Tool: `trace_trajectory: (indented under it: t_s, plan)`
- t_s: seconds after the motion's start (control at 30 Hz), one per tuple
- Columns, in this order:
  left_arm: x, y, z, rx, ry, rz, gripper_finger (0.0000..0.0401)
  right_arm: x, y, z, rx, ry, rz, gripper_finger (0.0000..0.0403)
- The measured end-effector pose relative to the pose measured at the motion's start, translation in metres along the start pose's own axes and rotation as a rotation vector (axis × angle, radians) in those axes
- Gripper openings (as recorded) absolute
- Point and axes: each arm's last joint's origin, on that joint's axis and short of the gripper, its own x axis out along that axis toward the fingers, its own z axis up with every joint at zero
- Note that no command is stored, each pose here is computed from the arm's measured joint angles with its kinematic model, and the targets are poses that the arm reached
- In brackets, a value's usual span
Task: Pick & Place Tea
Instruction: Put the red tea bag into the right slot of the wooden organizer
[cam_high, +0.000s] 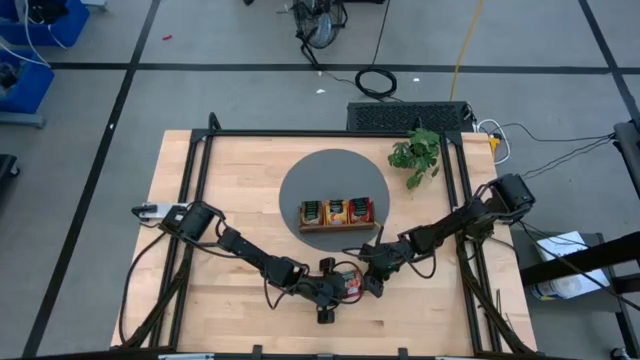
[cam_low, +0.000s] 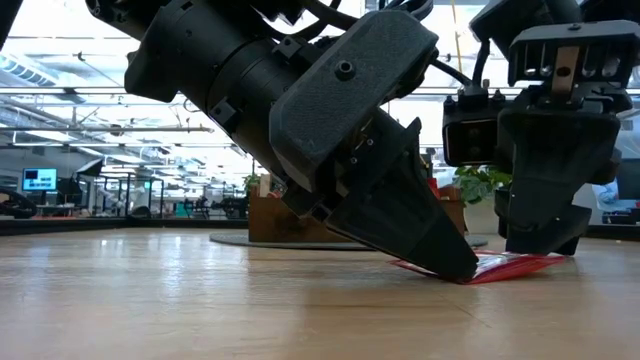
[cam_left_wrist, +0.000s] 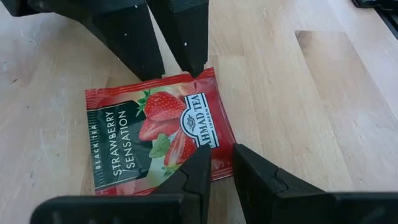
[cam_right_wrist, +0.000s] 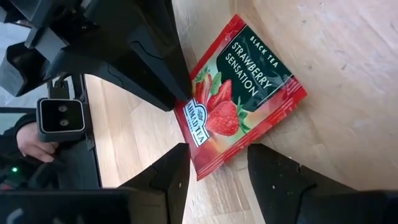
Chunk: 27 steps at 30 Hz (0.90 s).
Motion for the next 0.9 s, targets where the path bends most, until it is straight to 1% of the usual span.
trace_trajectory:
  t_s: [0.23, 0.43, 0.57, 0.67, 0.77, 0.8, 0.83, 0.9]
  plan:
    - [0.0, 0.0, 0.001, 0.002, -0.017, -0.006, 0.0074, 0.013, 0.003, -0.003, -0.012, -0.036, 0.047, 0.0151]
    - [0.0, 0.0, 0.002, 0.002, -0.023, -0.008, 0.0074, 0.012, 0.003, -0.002, -0.04, -0.065, 0.036, 0.0145]
    - [0.0, 0.0, 0.002, 0.002, -0.026, -0.002, 0.0074, 0.012, 0.003, -0.003, -0.108, -0.061, 0.024, 0.0113]
    - [0.0, -0.001, 0.003, 0.02, -0.044, 0.025, 0.0074, 0.012, 0.003, -0.003, -0.173, -0.069, 0.013, 0.0072]
    - [-0.001, -0.003, 0.004, 0.067, -0.056, 0.024, 0.0074, 0.013, 0.004, -0.004, -0.227, -0.086, 0.004, 0.0022]
    - [-0.003, -0.004, 0.006, 0.081, -0.063, 0.021, 0.0074, 0.013, 0.004, -0.005, -0.246, -0.092, -0.001, 0.0012]
    - [-0.005, -0.005, 0.008, 0.096, -0.069, 0.015, 0.0074, 0.013, 0.004, -0.005, -0.265, -0.097, -0.004, 0.0009]
    - [-0.014, -0.007, 0.013, 0.121, -0.076, 0.011, 0.0074, 0.012, 0.006, -0.005, -0.293, -0.116, -0.012, 0.0014]
